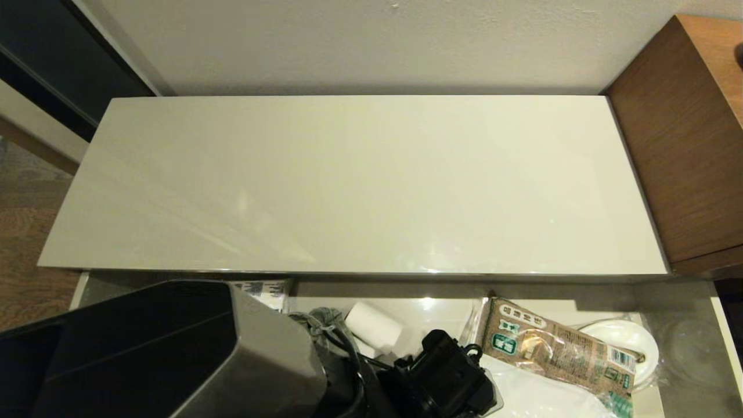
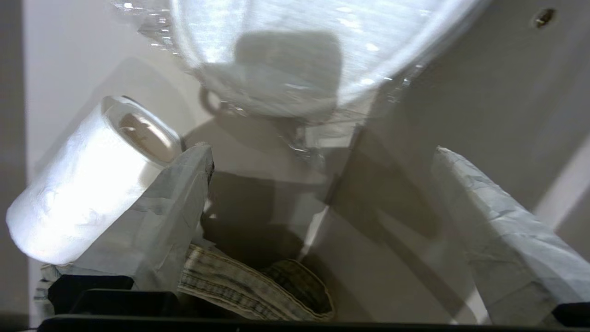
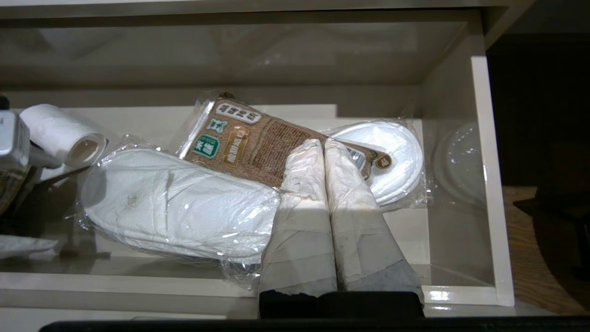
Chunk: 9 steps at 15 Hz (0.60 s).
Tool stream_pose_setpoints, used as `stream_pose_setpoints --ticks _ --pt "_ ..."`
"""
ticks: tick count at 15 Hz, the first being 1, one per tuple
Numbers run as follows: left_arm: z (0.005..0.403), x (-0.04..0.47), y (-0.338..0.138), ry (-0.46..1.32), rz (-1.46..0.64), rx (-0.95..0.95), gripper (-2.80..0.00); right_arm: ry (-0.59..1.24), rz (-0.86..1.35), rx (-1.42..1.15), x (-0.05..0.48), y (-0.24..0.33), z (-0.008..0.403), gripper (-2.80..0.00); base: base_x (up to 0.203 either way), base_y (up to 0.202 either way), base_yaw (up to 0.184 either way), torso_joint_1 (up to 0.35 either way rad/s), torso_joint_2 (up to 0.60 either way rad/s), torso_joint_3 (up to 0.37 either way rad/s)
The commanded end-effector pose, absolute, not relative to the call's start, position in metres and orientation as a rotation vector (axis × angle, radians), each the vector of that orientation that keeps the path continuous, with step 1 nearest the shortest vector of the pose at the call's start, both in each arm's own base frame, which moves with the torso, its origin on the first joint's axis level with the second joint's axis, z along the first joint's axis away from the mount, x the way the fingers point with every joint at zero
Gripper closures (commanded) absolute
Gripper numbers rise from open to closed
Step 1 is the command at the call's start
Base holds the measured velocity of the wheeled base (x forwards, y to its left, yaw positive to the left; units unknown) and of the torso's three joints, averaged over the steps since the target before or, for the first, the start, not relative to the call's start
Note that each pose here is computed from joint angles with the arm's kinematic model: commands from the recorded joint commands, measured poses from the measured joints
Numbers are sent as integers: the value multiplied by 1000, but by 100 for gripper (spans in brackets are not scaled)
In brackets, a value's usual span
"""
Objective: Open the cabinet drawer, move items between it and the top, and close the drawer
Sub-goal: Take out the disposable slippers from the drawer
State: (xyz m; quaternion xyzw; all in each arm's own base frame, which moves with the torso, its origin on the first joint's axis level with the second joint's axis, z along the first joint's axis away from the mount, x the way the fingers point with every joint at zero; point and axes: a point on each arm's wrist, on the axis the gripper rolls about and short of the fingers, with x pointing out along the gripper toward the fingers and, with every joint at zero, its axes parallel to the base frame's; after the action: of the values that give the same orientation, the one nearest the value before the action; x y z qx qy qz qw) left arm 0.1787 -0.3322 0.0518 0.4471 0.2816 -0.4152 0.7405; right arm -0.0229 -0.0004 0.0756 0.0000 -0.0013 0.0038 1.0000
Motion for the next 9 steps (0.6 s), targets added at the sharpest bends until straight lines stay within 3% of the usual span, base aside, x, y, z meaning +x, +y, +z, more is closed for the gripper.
stream_pose_setpoints --ticks 1,9 --pt "47 179 -334 621 -898 994 -280 -23 8 0 -24 0 75 0 0 0 0 0 0 0" --pt "49 181 -337 572 -844 971 -280 -23 8 0 -24 0 75 0 0 0 0 0 0 0"
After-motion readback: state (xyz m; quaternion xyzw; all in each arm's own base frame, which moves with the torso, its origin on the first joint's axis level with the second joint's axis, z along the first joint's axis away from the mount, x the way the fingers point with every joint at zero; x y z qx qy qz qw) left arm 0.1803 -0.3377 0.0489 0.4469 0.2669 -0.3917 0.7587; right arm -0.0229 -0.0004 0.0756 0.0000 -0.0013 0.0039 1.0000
